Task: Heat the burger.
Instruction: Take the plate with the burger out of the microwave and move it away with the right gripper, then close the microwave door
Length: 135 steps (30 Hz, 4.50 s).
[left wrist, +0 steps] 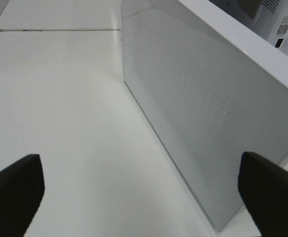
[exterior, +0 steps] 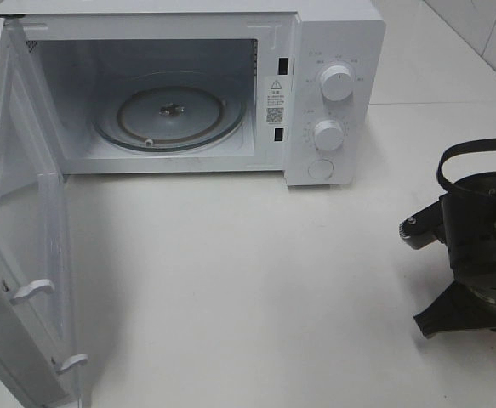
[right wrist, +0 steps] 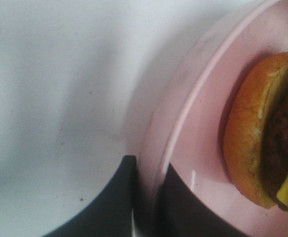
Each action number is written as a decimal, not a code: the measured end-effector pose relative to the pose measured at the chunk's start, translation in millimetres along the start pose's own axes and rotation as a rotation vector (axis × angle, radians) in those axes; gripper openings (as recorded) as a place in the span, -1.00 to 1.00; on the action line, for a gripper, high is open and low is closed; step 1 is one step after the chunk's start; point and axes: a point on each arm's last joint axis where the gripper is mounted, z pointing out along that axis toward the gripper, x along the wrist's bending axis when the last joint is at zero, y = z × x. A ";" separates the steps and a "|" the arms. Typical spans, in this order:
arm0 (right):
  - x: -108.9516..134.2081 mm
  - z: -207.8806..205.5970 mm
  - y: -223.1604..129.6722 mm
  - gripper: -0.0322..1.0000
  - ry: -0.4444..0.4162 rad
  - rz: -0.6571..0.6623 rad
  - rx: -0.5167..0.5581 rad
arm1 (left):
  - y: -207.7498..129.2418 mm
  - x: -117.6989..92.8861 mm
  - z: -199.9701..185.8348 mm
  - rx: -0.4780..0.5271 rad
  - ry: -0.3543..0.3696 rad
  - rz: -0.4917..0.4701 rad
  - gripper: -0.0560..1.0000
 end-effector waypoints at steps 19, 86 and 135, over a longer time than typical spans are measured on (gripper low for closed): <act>-5.9 8.7 1.8 -0.26 0.022 0.063 0.022 | 0.0 0.0 0.0 0.000 0.000 0.000 0.98; -139.5 -140.4 -191.9 0.54 0.517 0.423 -0.754 | 0.0 0.0 0.0 0.000 0.000 0.000 0.98; -137.7 -144.2 -203.7 0.54 0.410 0.564 -0.784 | 0.0 0.0 0.0 0.000 0.000 0.000 0.98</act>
